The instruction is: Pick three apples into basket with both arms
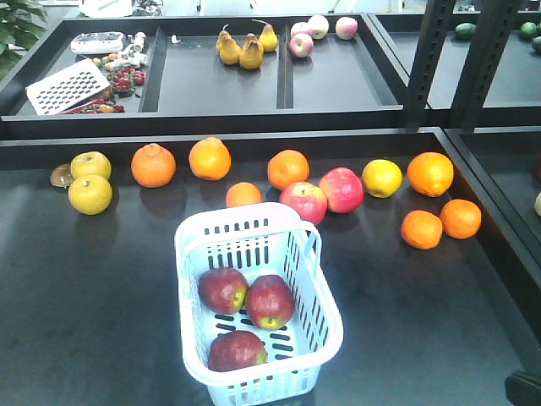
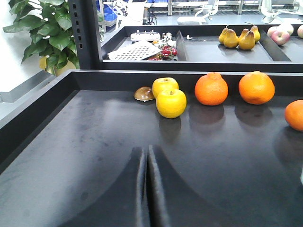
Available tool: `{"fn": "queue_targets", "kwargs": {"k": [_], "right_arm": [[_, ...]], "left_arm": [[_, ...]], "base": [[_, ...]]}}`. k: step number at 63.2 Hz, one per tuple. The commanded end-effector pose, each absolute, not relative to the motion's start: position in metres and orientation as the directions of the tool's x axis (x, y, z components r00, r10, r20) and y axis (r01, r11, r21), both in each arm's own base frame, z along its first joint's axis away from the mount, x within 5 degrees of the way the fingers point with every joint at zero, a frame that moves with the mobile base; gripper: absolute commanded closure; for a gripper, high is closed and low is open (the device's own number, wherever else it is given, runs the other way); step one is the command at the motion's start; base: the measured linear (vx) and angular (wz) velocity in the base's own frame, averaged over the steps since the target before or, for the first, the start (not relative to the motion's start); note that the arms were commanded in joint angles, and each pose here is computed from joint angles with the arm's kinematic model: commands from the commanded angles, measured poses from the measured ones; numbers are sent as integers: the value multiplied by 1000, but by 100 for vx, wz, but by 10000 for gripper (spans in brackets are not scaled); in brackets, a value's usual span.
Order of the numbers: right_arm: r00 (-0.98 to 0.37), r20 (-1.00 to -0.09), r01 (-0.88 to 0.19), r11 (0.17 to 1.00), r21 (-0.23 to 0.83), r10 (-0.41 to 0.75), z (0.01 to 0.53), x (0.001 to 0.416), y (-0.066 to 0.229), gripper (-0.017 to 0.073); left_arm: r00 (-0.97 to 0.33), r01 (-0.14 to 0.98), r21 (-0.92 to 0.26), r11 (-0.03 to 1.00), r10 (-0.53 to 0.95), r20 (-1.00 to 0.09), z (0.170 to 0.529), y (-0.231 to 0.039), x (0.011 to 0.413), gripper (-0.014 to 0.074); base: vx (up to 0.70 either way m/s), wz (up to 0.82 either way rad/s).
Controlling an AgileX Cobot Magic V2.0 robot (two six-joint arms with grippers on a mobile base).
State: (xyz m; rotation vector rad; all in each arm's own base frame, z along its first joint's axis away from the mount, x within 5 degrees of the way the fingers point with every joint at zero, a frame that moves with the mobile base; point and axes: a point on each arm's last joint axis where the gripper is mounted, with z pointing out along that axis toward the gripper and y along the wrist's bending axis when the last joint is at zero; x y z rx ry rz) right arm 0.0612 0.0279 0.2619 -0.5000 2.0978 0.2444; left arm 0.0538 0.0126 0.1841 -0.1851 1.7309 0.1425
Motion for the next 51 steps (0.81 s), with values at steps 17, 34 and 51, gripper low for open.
{"fn": "queue_targets", "kwargs": {"k": [17,34,51], "right_arm": [[-415,-879,-442,896,-29,-233,274,64,29,564],[-415,-879,-442,896,-29,-233,274,64,29,564],[-353,-908,-451,891,-46,-225,274,68,32,564]], "left_arm": [[-79,-193,-18,981,-34,-996,189,12,54,600],[-79,-193,-18,981,-34,-996,189,12,54,600],[-78,-193,-18,981,-34,-996,189,12,54,600]], "base": [[0,0],[0,0],[0,0]]}}
